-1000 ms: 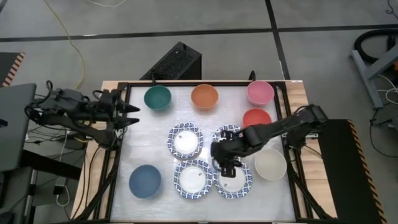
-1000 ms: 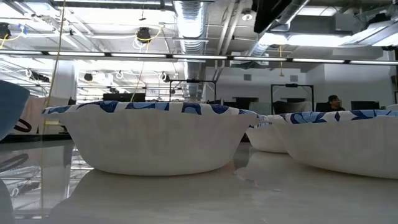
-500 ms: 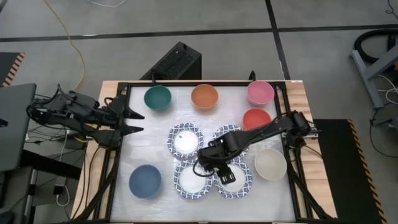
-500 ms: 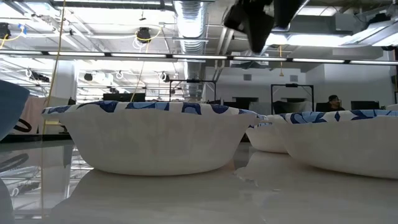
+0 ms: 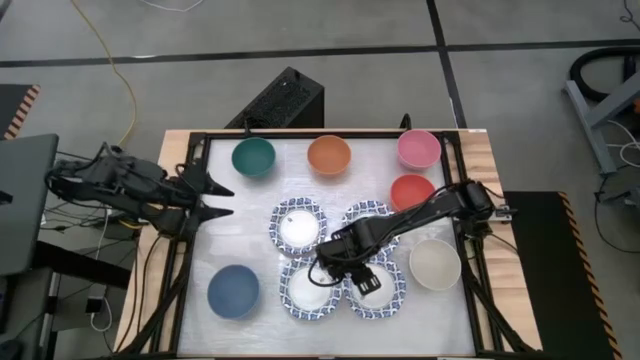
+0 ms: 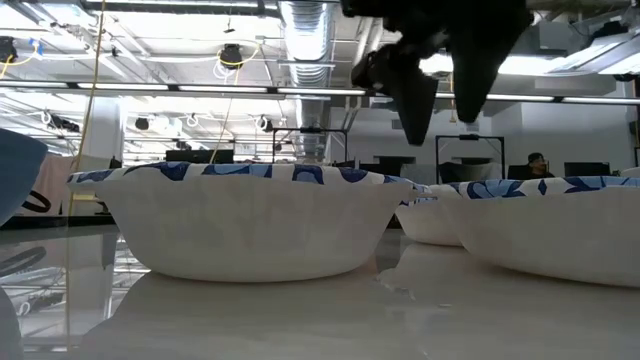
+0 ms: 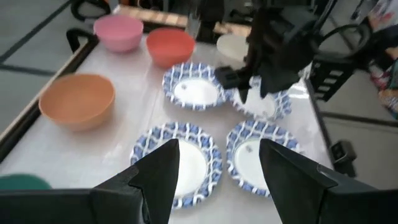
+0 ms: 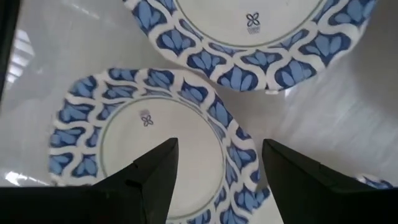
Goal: Nest bowls inside each other
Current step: Stack the blue patterned bowl on top of the blue patterned bowl
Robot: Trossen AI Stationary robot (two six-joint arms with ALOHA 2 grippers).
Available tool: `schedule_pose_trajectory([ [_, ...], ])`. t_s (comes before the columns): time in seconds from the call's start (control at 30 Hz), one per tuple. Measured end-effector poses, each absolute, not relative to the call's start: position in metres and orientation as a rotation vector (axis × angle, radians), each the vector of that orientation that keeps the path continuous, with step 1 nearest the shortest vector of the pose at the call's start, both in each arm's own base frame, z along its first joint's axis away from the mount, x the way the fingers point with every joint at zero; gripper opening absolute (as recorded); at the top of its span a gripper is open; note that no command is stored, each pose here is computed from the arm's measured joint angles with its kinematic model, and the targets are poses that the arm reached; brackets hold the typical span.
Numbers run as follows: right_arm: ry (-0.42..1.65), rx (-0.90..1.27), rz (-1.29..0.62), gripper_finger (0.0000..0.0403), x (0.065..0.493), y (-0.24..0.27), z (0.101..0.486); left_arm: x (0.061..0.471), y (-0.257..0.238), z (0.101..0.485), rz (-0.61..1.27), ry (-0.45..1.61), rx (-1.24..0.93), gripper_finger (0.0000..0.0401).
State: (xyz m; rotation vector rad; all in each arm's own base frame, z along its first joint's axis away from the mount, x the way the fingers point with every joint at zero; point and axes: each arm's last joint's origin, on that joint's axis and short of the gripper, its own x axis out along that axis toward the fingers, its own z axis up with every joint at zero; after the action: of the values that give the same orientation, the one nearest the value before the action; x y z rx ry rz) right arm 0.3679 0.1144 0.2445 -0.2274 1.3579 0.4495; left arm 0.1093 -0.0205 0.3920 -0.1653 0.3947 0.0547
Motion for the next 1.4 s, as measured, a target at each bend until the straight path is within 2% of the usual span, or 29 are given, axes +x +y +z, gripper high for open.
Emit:
schedule_pose_trajectory([
  [0.27, 1.378, -0.230, 0.446, 0.0256, 0.366, 0.108, 0.222, 0.116, -0.021, 0.368, 0.096, 0.448, -0.161, 0.0213],
  [0.63, 1.440, -0.208, 0.458, 0.0244, 0.353, 0.106, 0.187, 0.117, -0.021, 0.366, 0.117, 0.444, -0.177, 0.0212],
  [0.77, 1.431, -0.205, 0.454, 0.0205, 0.354, 0.106, 0.189, 0.117, -0.021, 0.366, 0.123, 0.443, -0.175, 0.0212],
  [1.03, 1.437, -0.197, 0.455, 0.0072, 0.354, 0.106, 0.188, 0.117, -0.020, 0.366, 0.146, 0.440, -0.167, 0.0212],
  [1.17, 1.447, -0.172, 0.441, 0.0022, 0.353, 0.105, 0.189, 0.117, -0.020, 0.366, 0.149, 0.439, -0.165, 0.0212],
  [1.27, 1.456, -0.146, 0.433, 0.0008, 0.353, 0.104, 0.189, 0.117, -0.020, 0.366, 0.160, 0.437, -0.162, 0.0212],
  [1.4, 1.463, -0.121, 0.426, 0.0011, 0.353, 0.104, 0.189, 0.117, -0.020, 0.366, 0.169, 0.435, -0.160, 0.0212],
])
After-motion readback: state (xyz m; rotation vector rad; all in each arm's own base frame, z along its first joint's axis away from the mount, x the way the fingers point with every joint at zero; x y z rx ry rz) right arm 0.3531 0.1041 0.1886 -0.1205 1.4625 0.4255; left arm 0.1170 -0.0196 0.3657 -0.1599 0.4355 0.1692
